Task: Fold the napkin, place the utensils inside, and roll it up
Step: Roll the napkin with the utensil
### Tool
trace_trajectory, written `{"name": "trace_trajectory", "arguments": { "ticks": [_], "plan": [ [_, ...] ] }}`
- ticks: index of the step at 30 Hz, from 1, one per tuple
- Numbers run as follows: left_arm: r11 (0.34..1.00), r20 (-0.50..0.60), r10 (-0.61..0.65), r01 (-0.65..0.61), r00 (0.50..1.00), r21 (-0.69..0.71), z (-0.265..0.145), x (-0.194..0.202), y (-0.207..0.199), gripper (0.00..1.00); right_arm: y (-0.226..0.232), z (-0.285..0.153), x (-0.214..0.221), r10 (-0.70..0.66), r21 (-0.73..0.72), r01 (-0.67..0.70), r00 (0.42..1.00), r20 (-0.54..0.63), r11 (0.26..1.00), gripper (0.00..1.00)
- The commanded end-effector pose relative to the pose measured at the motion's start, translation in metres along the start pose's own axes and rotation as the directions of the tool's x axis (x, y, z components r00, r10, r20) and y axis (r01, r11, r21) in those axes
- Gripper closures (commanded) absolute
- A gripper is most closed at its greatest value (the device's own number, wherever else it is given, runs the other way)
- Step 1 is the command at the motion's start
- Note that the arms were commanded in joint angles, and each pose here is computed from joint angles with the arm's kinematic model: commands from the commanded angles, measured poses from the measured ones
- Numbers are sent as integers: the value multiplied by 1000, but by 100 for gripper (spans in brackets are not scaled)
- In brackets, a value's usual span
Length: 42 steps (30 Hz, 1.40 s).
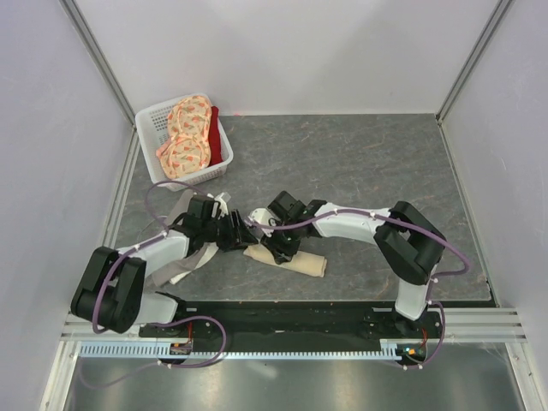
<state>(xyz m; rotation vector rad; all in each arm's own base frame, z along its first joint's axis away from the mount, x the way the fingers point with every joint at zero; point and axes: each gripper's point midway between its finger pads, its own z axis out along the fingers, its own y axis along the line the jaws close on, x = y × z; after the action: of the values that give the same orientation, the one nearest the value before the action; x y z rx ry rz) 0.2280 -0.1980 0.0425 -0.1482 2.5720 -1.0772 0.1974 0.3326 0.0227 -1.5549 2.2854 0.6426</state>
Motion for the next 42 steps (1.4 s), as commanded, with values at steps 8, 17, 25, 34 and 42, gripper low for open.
{"name": "trace_trajectory", "arguments": {
  "ticks": [8, 17, 25, 34, 42],
  "plan": [
    [994, 72, 99, -95, 992, -56, -18, -1, 6, 42, 33, -2, 31, 298, -477, -350, 937, -184, 806, 61],
    [988, 92, 138, -143, 986, 52, -18, 2, -11, 42, 30, 8, 39, 386, -584, -448, 892, -237, 677, 61],
    [980, 42, 142, -147, 989, 132, -11, 14, -21, 43, 21, 13, 43, 425, -590, -488, 869, -254, 644, 61],
    [976, -19, 148, -143, 989, 163, -1, 28, -25, 63, 10, 17, 43, 453, -589, -509, 854, -256, 628, 60],
    [988, -93, 103, -92, 990, 122, 10, 34, -13, 98, -11, 4, 25, 459, -466, -477, 874, -161, 745, 38]
  ]
}}
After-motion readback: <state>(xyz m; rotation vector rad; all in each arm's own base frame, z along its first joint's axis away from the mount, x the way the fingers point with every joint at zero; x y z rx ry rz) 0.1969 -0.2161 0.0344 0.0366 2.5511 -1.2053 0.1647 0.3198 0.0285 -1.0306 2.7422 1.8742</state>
